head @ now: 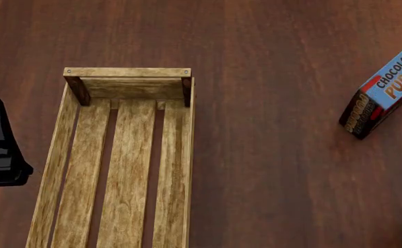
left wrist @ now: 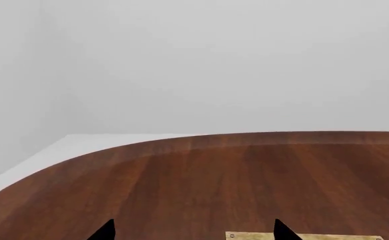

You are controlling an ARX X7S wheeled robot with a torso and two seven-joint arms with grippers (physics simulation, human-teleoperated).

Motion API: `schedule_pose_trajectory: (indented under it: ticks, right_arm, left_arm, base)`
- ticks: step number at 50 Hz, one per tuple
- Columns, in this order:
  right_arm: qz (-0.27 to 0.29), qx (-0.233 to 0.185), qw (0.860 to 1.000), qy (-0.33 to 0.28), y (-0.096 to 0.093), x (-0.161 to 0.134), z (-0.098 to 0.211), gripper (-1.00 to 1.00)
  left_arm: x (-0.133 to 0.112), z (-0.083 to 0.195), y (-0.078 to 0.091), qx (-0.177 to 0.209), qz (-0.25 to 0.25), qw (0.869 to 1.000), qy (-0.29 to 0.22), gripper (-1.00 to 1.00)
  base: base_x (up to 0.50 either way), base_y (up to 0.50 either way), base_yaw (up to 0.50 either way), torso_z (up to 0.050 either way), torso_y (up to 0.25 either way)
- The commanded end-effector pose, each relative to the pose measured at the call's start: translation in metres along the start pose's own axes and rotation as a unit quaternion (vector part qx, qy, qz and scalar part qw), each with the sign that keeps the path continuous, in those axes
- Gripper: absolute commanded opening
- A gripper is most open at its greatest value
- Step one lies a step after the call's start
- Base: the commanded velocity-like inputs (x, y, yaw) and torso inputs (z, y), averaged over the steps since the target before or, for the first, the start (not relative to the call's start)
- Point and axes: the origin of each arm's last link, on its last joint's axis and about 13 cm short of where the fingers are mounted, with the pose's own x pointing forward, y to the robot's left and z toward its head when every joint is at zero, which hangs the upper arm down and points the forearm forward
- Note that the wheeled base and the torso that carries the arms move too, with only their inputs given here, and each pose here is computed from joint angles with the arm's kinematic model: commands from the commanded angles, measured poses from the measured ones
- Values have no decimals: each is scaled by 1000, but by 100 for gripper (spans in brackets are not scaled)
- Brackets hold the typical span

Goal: Stack the left bowl on the right bowl and place them in the tray.

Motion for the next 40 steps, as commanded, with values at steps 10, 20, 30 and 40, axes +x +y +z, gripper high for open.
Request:
schedule_pose_trajectory:
  ticks: [10, 20, 30, 40]
  right_arm:
    - [-1, 23, 999, 37, -12, 13, -14, -100]
    - [-10, 15, 998, 52, -13, 37, -4, -100]
    - [-13, 4, 997, 74, -14, 63, 6, -100]
    - [-17, 11, 997, 78, -17, 71, 13, -100]
  left_arm:
    - [0, -2, 0, 2, -2, 1000, 1, 100]
    - [0, 0, 2, -4, 6, 1000, -13, 100]
    - [2, -2, 2, 2, 6, 1000, -20, 100]
    - [2, -1, 3, 1, 7, 1000, -19, 100]
  base:
    - [0, 0, 0, 0, 0]
    - [0, 0, 0, 0, 0]
    - [0, 0, 0, 0, 0]
    - [0, 0, 0, 0, 0]
